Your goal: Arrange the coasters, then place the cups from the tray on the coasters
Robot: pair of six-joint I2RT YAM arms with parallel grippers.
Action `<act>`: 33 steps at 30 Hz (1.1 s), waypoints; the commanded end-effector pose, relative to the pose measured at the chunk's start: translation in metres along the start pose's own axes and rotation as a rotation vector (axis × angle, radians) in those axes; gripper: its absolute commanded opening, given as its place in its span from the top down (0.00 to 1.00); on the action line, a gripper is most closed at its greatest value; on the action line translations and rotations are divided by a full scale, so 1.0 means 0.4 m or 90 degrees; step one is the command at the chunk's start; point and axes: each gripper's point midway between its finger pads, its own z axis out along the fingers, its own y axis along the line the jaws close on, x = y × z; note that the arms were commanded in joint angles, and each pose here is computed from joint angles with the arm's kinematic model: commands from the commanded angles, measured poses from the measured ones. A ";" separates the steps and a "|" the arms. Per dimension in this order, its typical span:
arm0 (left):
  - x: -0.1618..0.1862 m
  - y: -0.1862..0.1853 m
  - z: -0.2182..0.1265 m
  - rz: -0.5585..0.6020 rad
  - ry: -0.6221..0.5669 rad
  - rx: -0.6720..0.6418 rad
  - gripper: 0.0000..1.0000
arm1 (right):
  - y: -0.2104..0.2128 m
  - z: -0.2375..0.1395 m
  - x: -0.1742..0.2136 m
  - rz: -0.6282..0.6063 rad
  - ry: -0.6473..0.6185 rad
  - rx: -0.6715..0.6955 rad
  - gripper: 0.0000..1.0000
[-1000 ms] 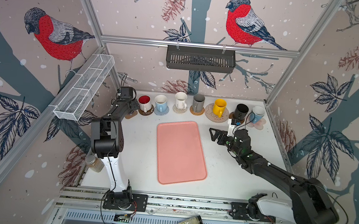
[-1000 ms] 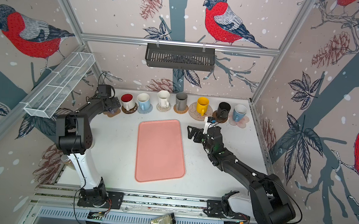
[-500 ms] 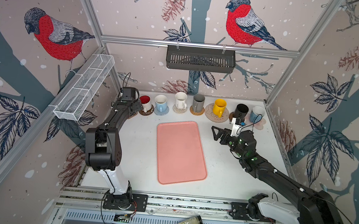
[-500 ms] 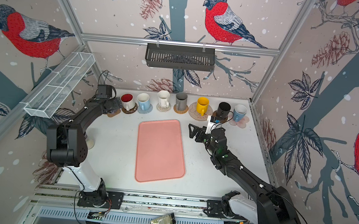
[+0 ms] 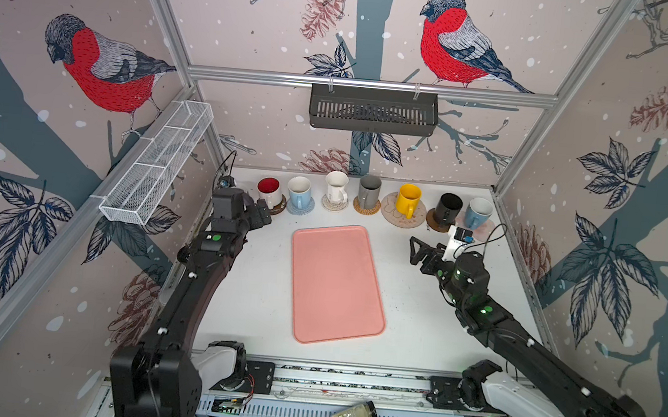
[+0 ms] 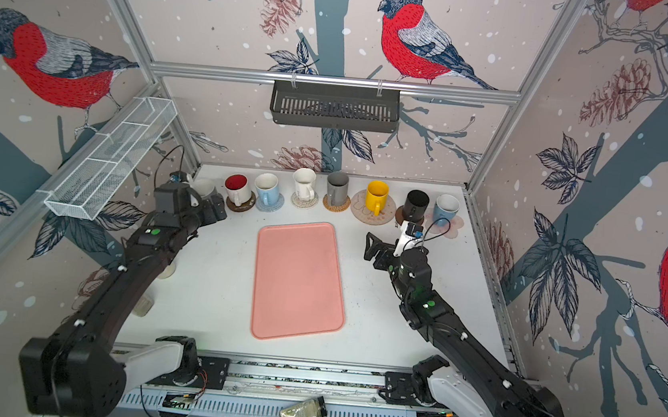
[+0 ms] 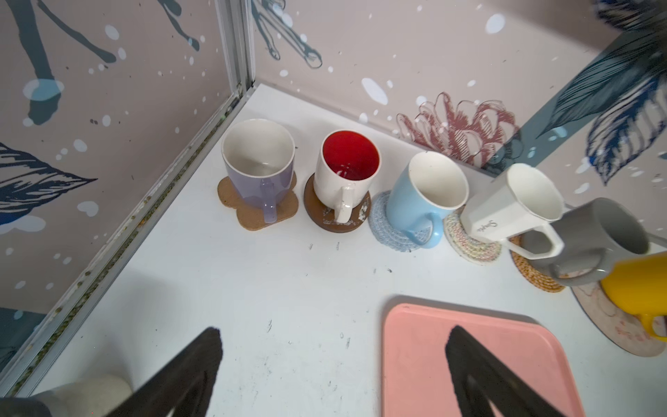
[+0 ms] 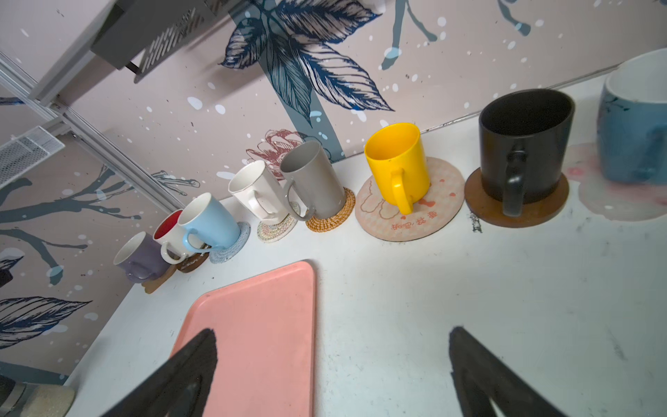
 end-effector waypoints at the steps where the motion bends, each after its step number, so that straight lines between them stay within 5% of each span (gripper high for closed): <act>1: -0.022 -0.045 -0.046 -0.028 -0.057 0.082 0.03 | -0.043 -0.044 0.001 -0.007 -0.025 0.043 0.01; 10: 0.074 -0.038 -0.063 -0.056 -0.022 0.112 0.03 | -0.119 -0.095 0.031 -0.030 -0.024 0.112 0.00; 15: 0.077 -0.059 -0.107 -0.020 -0.105 0.176 0.03 | -0.152 -0.137 0.000 0.008 -0.124 0.129 0.01; 19: 0.105 -0.021 -0.062 -0.018 -0.077 0.116 0.03 | -0.166 -0.173 -0.037 0.003 -0.224 0.121 0.00; 22: 0.073 0.002 -0.059 -0.045 -0.151 0.097 0.03 | -0.184 -0.178 -0.056 0.016 -0.261 0.136 0.00; 28: -0.008 -0.013 -0.181 -0.062 -0.373 0.175 0.03 | -0.213 -0.110 -0.067 -0.001 -0.226 0.162 0.01; 33: 0.062 0.029 -0.132 -0.110 -0.292 0.122 0.03 | -0.201 -0.011 -0.073 -0.007 -0.161 0.162 0.01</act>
